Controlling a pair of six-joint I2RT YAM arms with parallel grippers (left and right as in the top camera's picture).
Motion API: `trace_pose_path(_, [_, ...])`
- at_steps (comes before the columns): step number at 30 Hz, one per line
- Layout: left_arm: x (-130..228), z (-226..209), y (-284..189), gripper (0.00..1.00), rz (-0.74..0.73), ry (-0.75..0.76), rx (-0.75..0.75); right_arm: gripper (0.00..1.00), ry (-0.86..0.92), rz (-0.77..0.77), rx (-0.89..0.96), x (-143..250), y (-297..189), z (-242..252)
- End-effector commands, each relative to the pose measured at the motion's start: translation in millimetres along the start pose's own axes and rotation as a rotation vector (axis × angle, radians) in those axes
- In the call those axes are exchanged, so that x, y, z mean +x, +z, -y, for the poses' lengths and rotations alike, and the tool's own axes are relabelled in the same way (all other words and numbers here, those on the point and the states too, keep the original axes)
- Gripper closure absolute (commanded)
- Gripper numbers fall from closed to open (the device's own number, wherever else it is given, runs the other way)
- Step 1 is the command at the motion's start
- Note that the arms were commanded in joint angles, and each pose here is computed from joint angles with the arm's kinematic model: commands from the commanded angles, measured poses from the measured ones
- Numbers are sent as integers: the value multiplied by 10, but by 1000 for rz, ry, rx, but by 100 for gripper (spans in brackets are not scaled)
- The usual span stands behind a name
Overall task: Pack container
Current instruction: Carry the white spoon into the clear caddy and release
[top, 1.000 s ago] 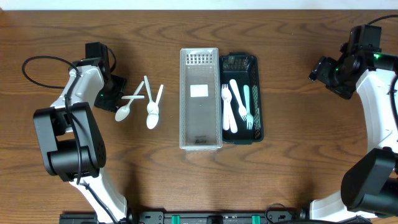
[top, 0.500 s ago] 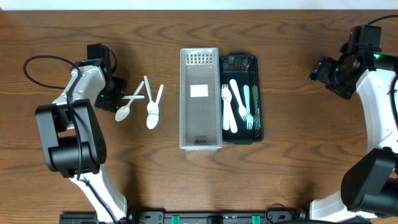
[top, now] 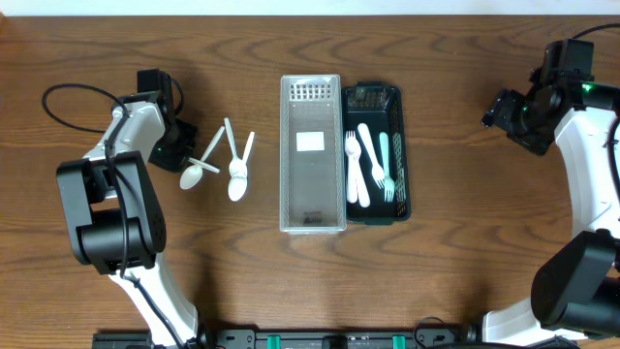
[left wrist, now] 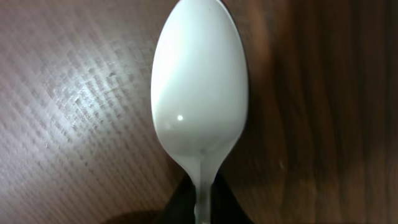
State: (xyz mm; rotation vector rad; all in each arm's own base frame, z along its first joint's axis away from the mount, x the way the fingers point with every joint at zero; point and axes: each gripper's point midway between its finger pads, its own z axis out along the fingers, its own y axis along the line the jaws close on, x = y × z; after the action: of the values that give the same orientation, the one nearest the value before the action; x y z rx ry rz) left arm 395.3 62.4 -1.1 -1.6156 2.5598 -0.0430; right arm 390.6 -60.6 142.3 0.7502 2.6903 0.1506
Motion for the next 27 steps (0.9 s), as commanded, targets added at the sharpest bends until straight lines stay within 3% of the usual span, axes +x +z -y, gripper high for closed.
trace_pose_path(1, [-111, 157, -328, 94, 49, 190, 68, 24, -2, 6, -5, -19, -21, -5])
trace_pose_path(8, [8, 508, -1436, 94, 186, 417, 232, 24, -13, 3, -9, -2, -18, -44])
trace_pose_path(14, [941, 802, -2134, 94, 248, 794, 377, 23, -16, 6, -11, -6, -18, -58])
trace_pose_path(19, [1897, 953, -2077, 94, 214, 1079, 384, 23, -14, 13, -14, -24, -18, -65])
trace_pose_path(27, [2486, 894, -1415, 94, 112, 1227, 233, 23, -13, 13, -13, -23, -18, -65])
